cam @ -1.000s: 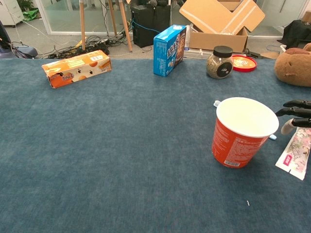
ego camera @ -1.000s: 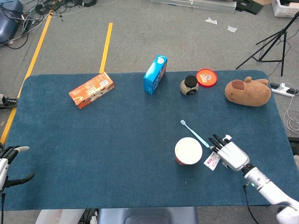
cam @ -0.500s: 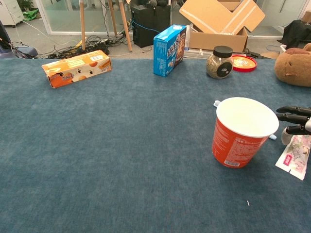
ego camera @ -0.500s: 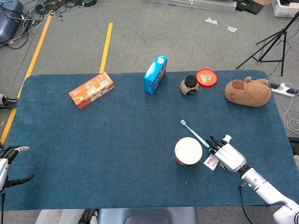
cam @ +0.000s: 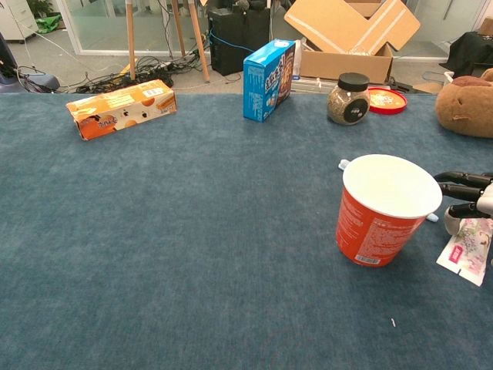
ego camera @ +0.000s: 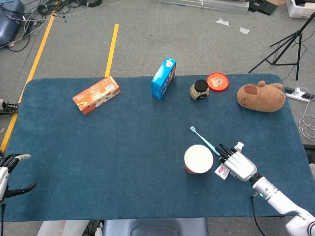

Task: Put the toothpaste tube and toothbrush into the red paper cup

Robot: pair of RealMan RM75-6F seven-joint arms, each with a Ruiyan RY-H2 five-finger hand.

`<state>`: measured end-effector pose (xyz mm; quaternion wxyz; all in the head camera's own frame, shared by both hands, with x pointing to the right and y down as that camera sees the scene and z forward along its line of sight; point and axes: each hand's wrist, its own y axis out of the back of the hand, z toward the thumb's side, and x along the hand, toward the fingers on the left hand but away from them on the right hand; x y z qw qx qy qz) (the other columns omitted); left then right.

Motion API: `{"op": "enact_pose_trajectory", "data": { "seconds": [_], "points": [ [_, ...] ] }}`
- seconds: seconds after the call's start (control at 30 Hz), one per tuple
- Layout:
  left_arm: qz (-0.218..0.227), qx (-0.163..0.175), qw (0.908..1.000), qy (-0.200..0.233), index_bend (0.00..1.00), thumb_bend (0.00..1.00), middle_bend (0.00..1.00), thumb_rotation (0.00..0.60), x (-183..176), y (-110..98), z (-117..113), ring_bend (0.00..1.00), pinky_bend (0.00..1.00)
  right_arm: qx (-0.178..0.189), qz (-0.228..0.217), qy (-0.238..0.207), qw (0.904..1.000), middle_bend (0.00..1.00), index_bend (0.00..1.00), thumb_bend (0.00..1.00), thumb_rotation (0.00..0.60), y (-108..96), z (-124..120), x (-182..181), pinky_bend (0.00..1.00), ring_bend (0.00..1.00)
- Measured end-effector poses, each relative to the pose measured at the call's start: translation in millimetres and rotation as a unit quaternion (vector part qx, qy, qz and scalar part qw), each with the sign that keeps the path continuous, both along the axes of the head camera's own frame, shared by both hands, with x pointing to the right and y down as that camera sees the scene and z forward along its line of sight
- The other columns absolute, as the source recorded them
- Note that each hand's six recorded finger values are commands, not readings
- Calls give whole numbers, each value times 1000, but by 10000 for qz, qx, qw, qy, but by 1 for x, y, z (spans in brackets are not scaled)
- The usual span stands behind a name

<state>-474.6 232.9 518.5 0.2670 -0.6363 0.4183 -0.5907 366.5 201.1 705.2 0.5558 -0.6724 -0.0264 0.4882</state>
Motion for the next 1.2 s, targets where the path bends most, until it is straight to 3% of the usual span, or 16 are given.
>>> {"op": "enact_pose_trajectory", "data": {
  "seconds": [0.8, 1.2],
  "points": [
    [-10, 4, 10000, 13, 252, 0, 267, 600, 0, 0, -1, 199, 201, 89, -142, 94, 9998, 133, 454, 117, 600, 2, 7, -3, 366, 5],
    [-13, 8, 10000, 21, 252, 0, 267, 600, -1, 0, -1, 199, 201, 126, -190, 49, 9997, 149, 556, 149, 600, 3, 9, -7, 366, 5]
  ]
}}
